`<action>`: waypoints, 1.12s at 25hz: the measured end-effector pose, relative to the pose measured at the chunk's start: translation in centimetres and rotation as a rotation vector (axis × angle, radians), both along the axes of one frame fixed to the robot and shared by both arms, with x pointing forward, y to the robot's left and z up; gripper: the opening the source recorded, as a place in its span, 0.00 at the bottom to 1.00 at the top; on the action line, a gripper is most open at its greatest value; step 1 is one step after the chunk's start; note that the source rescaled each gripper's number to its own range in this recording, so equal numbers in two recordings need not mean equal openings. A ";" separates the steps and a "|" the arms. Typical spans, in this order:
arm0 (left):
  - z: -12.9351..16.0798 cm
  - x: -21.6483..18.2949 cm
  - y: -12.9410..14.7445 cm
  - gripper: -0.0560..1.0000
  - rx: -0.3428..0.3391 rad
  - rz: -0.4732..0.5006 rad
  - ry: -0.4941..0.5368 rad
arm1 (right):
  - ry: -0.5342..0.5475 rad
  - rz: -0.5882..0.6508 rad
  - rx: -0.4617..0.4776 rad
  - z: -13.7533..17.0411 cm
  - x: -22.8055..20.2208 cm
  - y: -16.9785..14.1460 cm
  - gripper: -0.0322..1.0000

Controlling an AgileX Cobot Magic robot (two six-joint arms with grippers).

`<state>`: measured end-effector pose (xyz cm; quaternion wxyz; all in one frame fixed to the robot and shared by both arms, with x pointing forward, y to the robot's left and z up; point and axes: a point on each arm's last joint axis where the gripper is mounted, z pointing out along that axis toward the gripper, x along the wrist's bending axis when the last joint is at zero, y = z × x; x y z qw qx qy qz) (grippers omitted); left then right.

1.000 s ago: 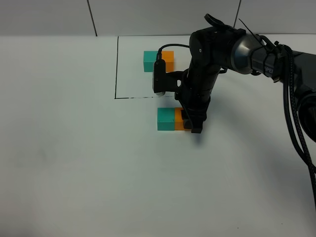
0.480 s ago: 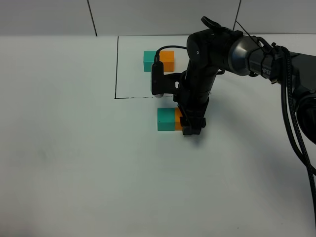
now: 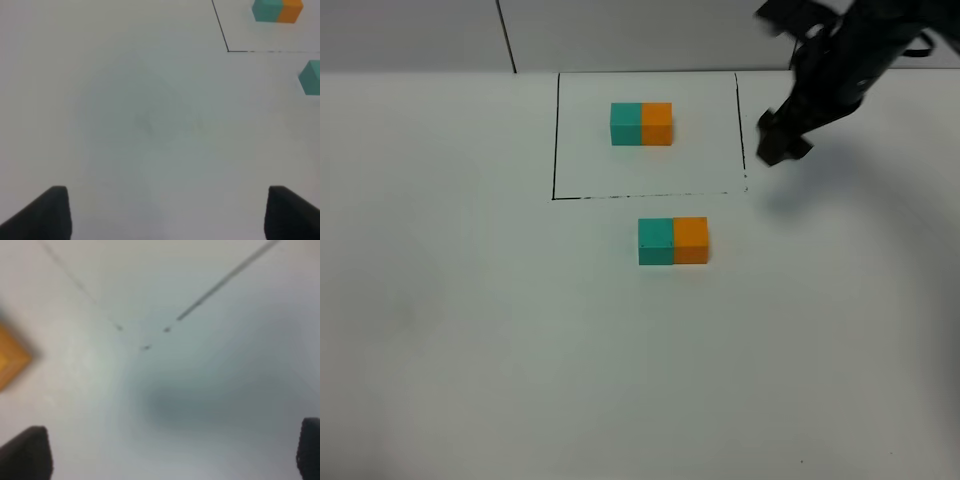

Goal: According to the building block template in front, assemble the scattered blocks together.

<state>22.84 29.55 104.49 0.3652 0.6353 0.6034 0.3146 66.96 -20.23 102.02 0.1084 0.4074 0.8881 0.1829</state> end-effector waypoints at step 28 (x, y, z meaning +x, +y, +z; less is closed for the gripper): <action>0.0 0.0 0.0 0.68 0.000 0.000 0.000 | -0.361 -0.588 0.242 11.3 -25.1 -10.7 1.00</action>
